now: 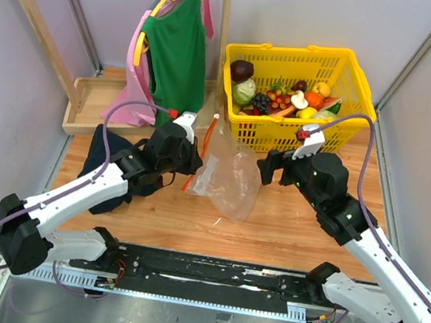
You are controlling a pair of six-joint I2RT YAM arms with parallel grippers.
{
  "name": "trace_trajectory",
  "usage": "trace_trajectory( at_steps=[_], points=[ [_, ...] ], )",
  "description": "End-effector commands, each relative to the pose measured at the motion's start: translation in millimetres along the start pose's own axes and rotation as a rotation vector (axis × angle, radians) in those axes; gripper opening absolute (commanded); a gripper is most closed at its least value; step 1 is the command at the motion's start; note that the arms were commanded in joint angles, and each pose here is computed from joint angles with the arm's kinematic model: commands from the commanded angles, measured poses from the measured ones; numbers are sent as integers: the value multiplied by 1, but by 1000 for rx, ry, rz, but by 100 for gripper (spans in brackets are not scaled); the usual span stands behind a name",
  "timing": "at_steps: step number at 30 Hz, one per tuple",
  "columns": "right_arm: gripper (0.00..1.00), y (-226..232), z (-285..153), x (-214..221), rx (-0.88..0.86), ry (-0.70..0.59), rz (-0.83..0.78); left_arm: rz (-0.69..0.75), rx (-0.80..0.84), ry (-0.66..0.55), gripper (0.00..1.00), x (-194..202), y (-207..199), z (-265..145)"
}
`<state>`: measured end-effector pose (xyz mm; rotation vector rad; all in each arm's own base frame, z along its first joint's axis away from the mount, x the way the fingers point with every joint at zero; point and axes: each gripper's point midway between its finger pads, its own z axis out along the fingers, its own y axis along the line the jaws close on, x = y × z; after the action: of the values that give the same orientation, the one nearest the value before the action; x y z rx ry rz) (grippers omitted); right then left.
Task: Place the food in the zip-top bag and seal the zipper
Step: Pick up the zipper food storage bag at the center of the board, then open the zipper of the food storage bag.
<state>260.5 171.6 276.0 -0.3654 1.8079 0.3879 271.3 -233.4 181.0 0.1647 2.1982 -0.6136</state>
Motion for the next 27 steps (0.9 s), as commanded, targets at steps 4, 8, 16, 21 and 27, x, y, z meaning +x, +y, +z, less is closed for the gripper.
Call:
trace_trajectory(
  at_steps=[4, 8, 16, 21, 27],
  points=[
    [98, 35, 22, -26, -122, 32, 164, 161, -181, -62, 1, -43, 8, -33],
    [98, 45, 34, -39, -147, 16, 236, 218, -200, -92, 1, -62, 0, -45],
    [98, 62, 60, -44, -176, 13, 432, 301, -251, -94, 1, -61, -16, -51],
    [99, 63, 69, -42, -168, -2, 505, 312, -231, -72, 0, -47, -27, -41],
    [100, 65, 83, -30, -144, 33, 556, 343, -202, -64, 0, -37, -47, -35]
  ],
)
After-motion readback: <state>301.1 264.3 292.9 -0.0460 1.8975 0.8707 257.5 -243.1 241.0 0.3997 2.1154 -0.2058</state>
